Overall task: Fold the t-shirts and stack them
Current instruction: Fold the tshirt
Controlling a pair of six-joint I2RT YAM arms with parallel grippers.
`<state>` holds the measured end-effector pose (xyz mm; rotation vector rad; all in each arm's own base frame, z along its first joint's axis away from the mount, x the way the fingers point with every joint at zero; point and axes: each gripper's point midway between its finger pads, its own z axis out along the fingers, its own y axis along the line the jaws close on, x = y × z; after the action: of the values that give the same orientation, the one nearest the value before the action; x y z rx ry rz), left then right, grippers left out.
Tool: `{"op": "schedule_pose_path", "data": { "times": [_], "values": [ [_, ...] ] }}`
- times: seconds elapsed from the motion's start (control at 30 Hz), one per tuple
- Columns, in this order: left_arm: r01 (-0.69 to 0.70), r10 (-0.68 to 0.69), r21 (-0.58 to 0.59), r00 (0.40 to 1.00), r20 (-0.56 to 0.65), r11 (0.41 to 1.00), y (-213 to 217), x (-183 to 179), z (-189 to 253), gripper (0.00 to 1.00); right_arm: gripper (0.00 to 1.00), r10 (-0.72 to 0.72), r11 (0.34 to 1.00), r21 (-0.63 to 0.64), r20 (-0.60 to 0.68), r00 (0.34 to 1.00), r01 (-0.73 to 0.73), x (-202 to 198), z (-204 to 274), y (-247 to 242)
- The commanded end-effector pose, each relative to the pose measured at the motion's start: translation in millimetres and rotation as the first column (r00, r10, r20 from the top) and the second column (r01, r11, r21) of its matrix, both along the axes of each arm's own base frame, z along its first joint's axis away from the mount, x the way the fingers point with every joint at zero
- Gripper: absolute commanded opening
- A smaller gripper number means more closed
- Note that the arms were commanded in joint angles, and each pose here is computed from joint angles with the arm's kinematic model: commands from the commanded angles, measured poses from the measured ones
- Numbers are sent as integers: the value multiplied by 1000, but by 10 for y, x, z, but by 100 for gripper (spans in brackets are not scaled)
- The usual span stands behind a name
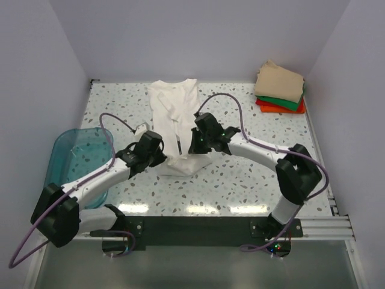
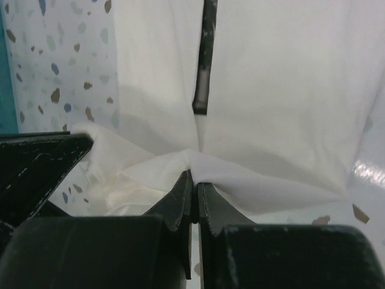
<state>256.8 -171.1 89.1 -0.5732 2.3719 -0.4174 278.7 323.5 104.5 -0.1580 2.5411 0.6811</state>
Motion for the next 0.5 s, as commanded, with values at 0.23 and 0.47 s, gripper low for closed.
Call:
{"op": "schedule_pose_path", "data": {
  "times": [0.23,0.47],
  "values": [
    [-16,19,-33,994,104,999,148,1199,250,0,0,-87,995,45,59,994,84,1219,75,136],
    [-36,42,-62,995,96,997,316,1706,187,0,0,-127,988,102,80,989,118,1805,115,127]
  ]
}}
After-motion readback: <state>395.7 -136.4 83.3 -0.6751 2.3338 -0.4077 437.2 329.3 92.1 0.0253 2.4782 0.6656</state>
